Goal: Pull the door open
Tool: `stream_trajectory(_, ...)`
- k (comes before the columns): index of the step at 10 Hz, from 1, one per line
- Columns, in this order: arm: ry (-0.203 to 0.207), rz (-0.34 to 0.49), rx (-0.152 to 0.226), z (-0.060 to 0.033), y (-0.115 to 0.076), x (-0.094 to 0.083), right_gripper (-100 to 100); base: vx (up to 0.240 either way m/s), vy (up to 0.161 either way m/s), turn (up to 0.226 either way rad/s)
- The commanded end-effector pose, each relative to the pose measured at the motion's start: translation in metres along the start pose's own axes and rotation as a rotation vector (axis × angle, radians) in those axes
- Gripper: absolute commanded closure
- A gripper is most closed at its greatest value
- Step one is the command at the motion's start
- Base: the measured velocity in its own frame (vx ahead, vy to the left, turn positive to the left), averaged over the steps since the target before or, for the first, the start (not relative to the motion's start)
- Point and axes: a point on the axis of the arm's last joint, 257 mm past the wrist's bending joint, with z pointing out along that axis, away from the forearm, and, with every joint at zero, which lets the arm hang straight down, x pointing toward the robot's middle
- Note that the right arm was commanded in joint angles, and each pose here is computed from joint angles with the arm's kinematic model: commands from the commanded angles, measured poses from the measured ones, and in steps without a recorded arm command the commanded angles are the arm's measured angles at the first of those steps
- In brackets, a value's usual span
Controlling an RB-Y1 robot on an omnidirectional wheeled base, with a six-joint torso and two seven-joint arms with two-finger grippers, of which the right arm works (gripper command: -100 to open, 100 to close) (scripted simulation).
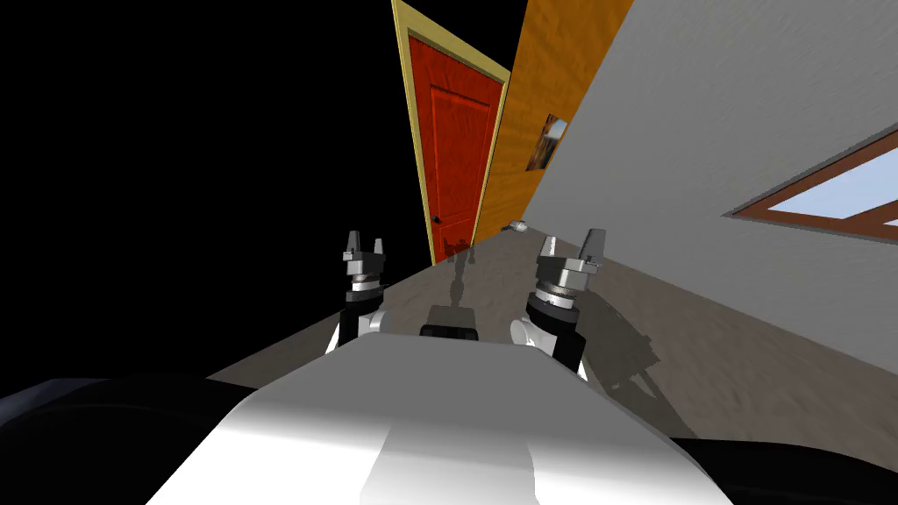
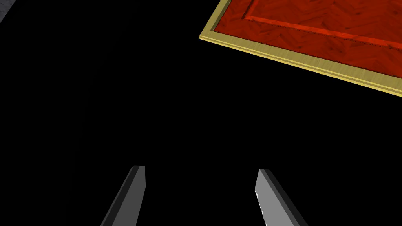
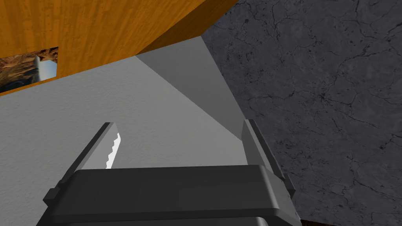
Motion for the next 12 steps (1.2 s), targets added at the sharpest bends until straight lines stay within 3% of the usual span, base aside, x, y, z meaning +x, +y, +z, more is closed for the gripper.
stream_trajectory(1, 0.009, -0.024, 0.018, -0.0033, -0.010, 0.002, -100, 0.063, 0.006, 0.129)
stream_trajectory(12, 0.058, -0.195, 0.133, -0.0302, -0.078, 0.013, -100, 0.105, 0.000, 0.117)
